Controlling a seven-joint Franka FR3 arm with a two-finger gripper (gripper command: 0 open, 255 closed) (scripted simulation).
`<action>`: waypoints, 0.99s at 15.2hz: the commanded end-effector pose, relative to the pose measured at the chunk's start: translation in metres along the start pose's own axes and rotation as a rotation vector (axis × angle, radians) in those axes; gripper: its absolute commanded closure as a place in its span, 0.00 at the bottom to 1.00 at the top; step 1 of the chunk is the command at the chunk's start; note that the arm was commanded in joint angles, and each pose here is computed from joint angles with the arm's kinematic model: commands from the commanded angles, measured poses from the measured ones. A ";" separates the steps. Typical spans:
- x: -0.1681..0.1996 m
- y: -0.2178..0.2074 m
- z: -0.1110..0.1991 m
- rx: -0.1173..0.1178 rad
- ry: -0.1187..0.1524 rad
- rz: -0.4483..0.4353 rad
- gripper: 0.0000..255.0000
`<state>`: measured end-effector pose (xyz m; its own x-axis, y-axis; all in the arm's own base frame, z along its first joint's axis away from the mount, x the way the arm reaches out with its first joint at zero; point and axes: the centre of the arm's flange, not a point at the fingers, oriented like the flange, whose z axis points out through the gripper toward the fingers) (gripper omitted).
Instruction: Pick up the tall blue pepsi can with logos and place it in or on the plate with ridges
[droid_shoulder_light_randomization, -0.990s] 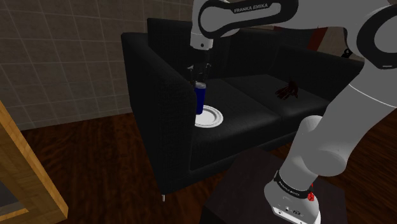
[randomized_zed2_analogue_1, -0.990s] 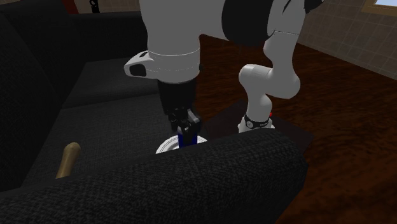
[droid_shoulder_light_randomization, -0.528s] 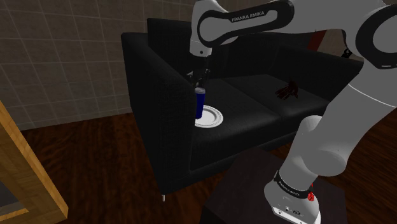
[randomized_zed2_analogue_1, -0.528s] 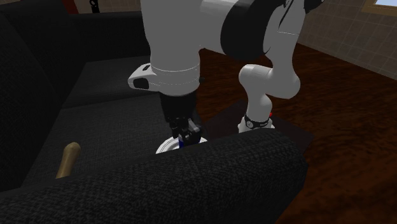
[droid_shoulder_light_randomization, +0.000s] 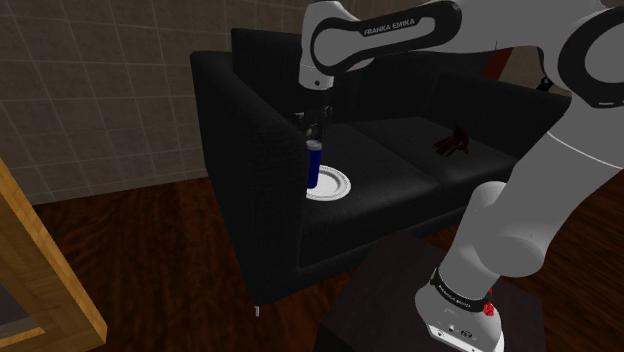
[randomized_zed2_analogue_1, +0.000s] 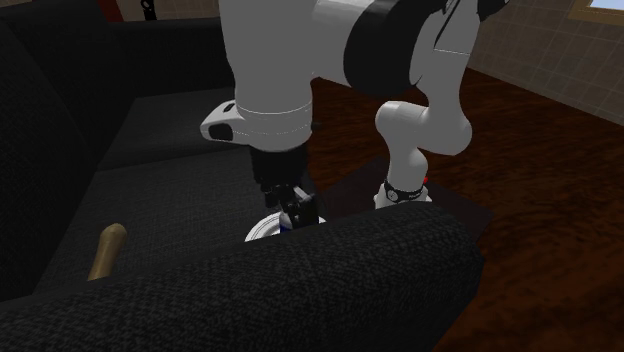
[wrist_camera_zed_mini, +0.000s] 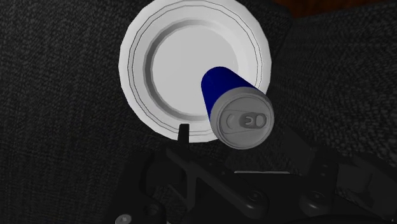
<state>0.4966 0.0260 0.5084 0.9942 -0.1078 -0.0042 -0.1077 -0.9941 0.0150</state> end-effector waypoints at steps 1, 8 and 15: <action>0.000 -0.003 -0.002 0.003 0.006 -0.005 0.00; 0.000 -0.003 -0.052 0.003 0.006 -0.005 0.00; 0.000 -0.003 -0.052 0.003 0.006 -0.005 0.00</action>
<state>0.4969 0.0300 0.5603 0.9947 -0.1027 0.0015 -0.1027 -0.9946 0.0119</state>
